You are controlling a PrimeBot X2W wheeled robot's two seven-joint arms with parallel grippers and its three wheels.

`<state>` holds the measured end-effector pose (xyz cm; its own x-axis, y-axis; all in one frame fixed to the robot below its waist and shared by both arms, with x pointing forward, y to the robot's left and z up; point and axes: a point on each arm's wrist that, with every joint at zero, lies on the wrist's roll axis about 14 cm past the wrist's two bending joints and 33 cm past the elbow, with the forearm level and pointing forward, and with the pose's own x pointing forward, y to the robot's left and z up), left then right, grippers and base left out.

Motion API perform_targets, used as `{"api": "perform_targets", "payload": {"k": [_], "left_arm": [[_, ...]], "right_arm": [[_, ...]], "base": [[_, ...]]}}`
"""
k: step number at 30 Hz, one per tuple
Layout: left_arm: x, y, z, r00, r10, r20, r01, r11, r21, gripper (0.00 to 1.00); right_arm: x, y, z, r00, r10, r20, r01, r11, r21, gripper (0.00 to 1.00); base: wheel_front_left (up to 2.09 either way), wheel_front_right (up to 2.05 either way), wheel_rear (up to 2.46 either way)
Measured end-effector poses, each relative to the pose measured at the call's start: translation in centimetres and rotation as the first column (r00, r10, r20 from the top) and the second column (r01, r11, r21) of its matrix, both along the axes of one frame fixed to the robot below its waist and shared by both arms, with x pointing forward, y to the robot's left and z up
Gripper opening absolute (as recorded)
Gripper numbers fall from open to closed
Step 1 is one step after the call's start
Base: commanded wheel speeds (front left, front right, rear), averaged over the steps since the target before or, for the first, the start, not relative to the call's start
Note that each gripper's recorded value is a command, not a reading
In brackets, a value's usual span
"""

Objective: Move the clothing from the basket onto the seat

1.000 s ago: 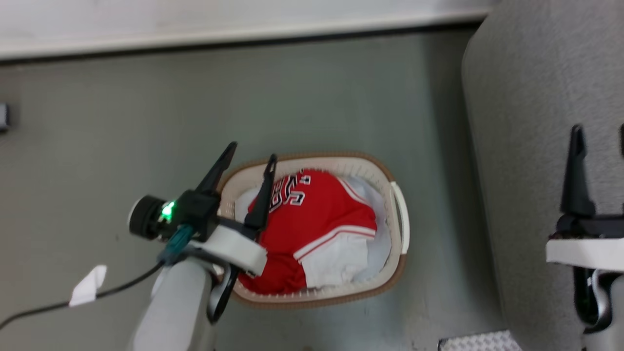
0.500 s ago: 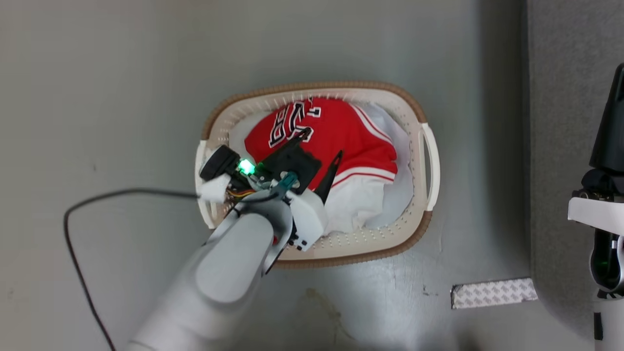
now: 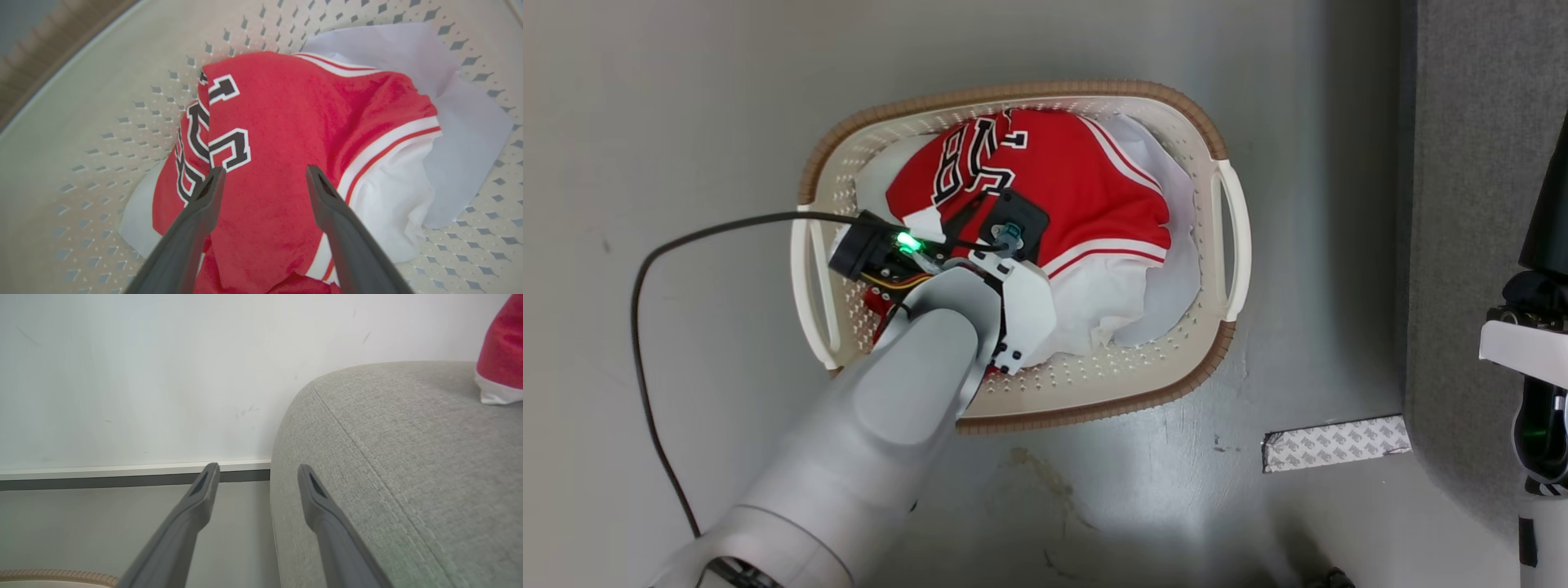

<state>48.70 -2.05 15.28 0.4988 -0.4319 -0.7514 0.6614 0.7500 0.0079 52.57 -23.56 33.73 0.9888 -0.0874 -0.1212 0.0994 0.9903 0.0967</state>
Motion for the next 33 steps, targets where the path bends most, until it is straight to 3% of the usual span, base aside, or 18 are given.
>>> {"api": "perform_targets", "payload": {"k": [15,33], "left_arm": [[-1.2,1.8,-3.4,0.994,0.055,-0.090,-0.042,0.990,0.134,1.00],[0.0,2.8,-4.6,0.993,0.085,-0.083,-0.070,0.984,0.166,1.00]], "right_arm": [[-0.1,-0.1,-0.6,1.000,0.000,-0.007,0.000,1.000,0.012,1.00],[-0.1,0.1,-1.5,1.000,0.006,-0.018,-0.005,1.000,0.017,1.00]], "base": [[0.00,0.00,0.00],[0.00,0.00,0.00]]}}
